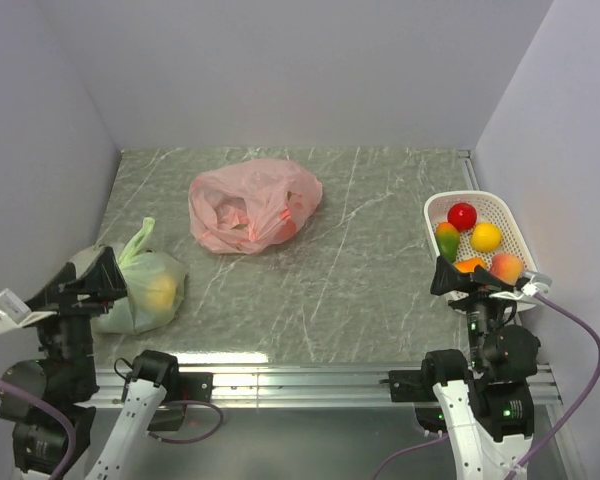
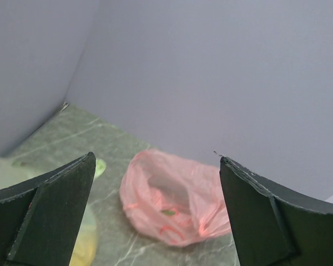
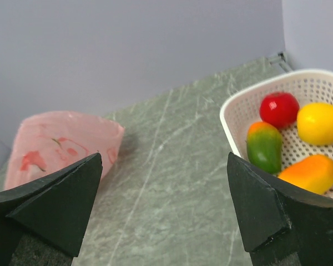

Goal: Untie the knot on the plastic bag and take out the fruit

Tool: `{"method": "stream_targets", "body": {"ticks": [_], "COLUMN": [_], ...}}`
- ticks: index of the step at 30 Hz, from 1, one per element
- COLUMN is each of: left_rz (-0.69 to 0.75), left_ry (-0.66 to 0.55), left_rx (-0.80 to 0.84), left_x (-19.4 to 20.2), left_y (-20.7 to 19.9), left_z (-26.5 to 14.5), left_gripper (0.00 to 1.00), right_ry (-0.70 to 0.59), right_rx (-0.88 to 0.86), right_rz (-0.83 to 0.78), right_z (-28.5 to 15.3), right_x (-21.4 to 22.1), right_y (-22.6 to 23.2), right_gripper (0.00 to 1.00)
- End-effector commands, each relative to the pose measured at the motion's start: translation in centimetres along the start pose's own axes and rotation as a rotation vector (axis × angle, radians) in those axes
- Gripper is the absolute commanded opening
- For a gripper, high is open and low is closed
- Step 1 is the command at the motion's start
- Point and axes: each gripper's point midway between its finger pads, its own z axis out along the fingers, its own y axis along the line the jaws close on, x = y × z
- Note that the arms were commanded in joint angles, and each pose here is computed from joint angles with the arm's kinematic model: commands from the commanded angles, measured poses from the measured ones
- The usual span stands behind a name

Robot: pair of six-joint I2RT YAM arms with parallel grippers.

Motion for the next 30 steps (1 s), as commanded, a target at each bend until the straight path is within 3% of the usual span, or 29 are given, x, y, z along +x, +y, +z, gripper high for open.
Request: {"method": "stream_targets", "body": {"ticks": [1, 9, 30], "left_rz": [0.051, -0.062, -0.094], "left_ry": [0.077, -0.038, -0.066], "left_rx": [-0.078, 0.004, 0.02], "left_x": [3.8, 3.3, 3.7], "left_y": [3.0, 3.8, 3.0], "left_z": [-0.9, -3.9, -2.4], "left_gripper": [0.99, 0.99, 0.99], "right_ry": [-0.15, -0.193, -0.152], "right_rx": [-0.021, -0.013, -0.023], "right_rz": [0.002, 0.026, 0.02], "right_z": [-2.5, -2.9, -2.3], "right_x": [-1.7, -1.6, -0.9], "right_y": [-0.5, -1.0, -0.7], "right_gripper": [1.0, 1.0, 1.0]}}
